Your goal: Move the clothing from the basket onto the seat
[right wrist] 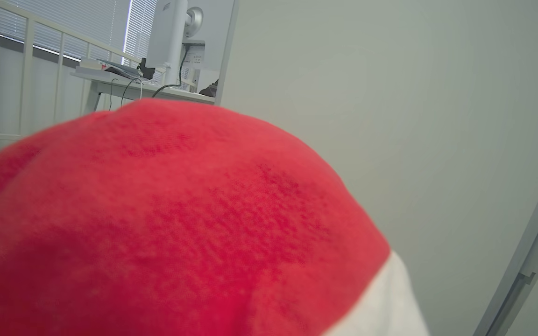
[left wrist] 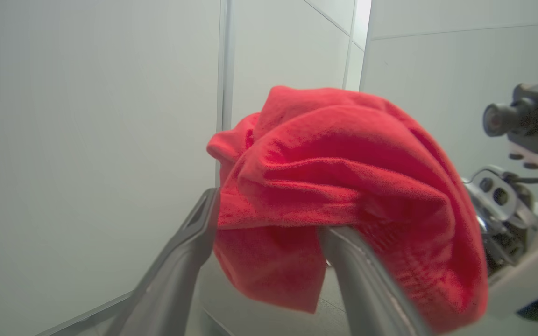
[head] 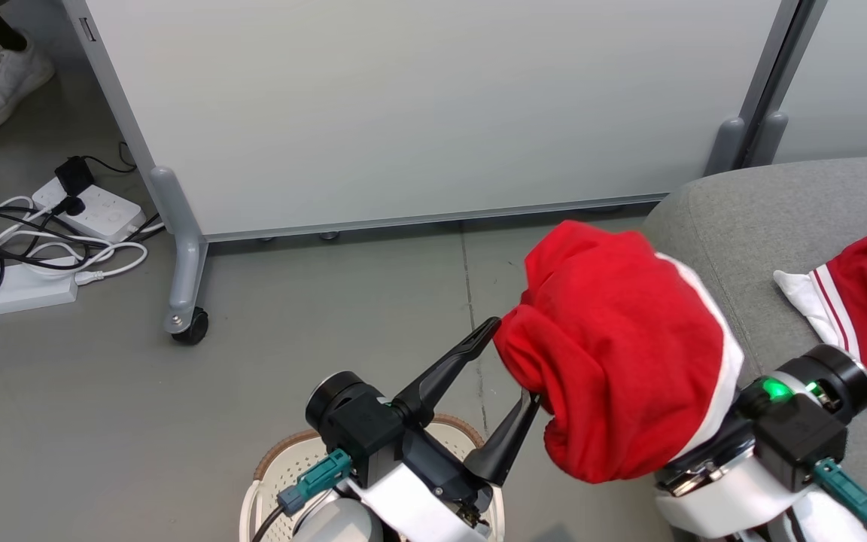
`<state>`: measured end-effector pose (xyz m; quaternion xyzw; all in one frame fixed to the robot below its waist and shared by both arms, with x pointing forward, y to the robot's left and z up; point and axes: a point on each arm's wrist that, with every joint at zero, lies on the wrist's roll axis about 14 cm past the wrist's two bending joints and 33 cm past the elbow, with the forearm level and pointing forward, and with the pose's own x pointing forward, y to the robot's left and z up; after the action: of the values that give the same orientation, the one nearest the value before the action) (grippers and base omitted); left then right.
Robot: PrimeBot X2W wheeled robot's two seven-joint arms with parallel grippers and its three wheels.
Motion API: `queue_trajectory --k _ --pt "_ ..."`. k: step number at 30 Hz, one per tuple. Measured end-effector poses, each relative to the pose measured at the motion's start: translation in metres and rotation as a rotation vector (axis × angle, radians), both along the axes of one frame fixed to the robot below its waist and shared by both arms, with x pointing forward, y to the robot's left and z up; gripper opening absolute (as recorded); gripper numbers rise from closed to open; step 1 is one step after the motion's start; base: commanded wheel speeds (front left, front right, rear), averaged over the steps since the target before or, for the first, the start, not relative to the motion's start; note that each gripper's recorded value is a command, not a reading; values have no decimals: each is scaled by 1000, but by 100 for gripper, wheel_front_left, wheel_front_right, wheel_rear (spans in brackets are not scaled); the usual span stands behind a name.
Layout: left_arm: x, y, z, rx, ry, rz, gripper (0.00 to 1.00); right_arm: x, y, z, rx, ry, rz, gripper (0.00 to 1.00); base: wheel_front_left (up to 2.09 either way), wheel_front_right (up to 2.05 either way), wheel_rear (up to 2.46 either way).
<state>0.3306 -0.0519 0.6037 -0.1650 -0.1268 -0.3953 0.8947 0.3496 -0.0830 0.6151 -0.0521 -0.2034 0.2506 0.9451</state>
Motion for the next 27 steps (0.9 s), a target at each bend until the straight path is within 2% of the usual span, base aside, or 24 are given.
queue_trajectory --k 11,14,27 --pt "3 5 -18 36 41 25 100 8 -45 5 40 -5 -137 0 0 0 0" --pt "0 0 -29 78 43 15 100 7 -59 1 51 8 -182 0 0 0 0" --pt "-20 -7 -75 192 121 -43 100 -3 -113 -36 86 119 -362 0 0 0 0"
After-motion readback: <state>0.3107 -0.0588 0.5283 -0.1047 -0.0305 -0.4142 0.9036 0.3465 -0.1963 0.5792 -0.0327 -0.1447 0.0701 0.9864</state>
